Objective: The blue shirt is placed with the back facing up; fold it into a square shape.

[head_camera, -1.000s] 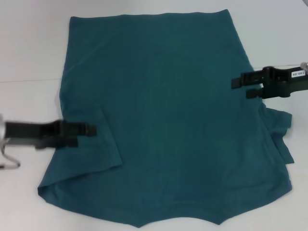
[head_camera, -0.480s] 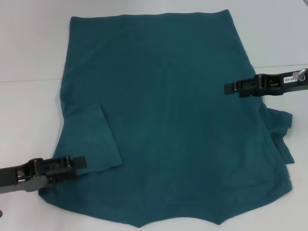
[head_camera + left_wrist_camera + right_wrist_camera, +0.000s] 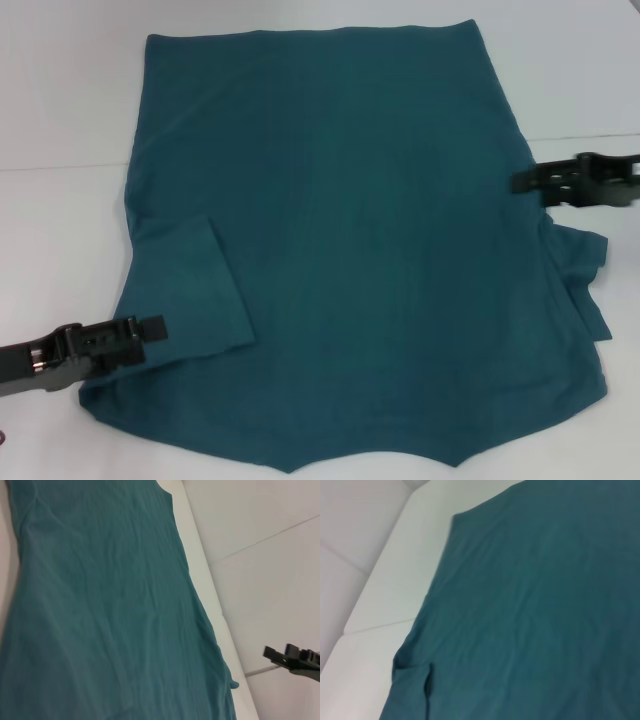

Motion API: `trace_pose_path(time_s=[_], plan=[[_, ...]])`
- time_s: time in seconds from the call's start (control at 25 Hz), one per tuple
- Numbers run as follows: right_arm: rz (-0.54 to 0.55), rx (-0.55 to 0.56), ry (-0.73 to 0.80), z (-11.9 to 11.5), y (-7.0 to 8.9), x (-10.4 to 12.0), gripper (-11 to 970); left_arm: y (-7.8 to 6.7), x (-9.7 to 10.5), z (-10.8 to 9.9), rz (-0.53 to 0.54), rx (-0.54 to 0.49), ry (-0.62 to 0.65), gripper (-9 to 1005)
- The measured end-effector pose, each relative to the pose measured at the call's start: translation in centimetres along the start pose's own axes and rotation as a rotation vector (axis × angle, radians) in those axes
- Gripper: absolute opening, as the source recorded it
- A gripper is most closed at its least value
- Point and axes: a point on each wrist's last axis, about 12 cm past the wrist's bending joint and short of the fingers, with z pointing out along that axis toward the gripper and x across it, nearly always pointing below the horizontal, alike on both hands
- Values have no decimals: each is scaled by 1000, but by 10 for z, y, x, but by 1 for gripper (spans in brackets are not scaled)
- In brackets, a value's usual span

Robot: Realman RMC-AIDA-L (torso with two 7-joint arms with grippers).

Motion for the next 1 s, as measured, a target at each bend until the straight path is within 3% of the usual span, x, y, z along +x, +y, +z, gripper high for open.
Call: trace_pose_path(time_s=[0.28,0.44,0.64,1.0], plan=[[168,125,40,-54,-34,12,756,0,-3,0,0,-6,-21,782],[212,170,50,-66,-45,21,753,1,-6,0,2,-18,-34,783],[206,228,38,-60,-54,26,748,1,-6,1,2,-19,-38,784],[260,266,2,-26,-56,35,740,3,-4,2,-15,-24,-44,784]])
